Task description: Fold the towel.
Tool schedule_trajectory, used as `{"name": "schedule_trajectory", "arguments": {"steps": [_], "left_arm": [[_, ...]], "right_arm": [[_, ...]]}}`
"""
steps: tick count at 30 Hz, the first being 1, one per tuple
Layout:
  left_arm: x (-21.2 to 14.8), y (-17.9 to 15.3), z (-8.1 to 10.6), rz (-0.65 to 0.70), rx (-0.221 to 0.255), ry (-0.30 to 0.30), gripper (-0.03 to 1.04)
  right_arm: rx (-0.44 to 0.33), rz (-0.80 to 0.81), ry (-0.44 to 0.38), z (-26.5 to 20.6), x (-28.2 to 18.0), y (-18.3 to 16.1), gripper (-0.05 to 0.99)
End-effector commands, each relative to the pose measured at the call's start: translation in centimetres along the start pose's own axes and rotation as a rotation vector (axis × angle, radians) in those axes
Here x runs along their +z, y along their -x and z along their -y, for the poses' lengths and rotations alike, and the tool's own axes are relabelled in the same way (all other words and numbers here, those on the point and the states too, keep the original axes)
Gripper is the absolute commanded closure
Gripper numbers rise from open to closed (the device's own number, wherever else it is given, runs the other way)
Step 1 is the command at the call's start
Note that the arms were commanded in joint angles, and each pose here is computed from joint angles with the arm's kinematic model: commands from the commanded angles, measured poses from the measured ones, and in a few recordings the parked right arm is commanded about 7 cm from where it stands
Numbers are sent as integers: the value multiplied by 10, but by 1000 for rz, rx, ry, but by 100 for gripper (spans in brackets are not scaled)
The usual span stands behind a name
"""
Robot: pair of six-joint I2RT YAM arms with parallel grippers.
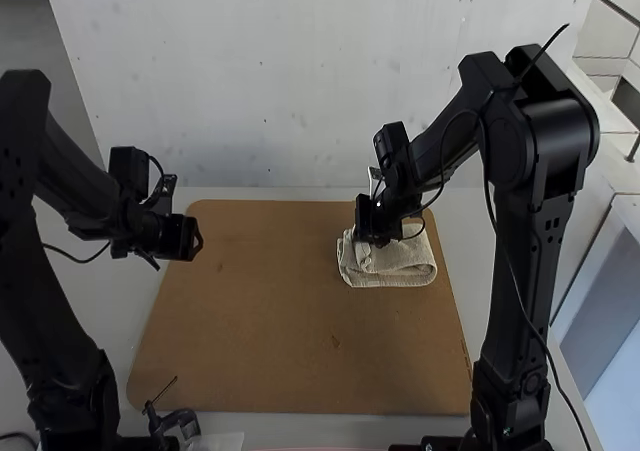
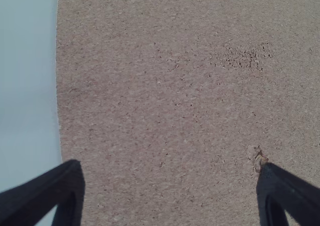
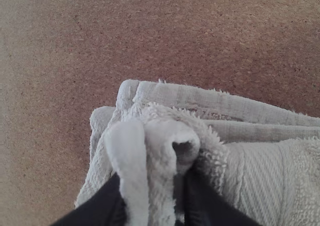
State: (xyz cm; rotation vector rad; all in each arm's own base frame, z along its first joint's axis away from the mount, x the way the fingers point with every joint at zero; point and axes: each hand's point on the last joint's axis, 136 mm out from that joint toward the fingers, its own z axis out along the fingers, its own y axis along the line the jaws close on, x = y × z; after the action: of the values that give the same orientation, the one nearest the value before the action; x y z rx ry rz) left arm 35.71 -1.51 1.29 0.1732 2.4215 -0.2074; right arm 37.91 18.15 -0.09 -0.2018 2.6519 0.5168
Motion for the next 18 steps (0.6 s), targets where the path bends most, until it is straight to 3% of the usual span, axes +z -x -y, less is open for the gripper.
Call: {"name": "schedule_trajectory", "arguments": {"steps": [1, 18], "left_arm": [[3, -7, 0, -11, -10, -14, 26], [2, -6, 2, -5, -5, -17, 26]], "right_arm": [[12, 38, 17, -11, -2, 16, 70], [83, 75, 194, -59, -24, 31, 57]]}}
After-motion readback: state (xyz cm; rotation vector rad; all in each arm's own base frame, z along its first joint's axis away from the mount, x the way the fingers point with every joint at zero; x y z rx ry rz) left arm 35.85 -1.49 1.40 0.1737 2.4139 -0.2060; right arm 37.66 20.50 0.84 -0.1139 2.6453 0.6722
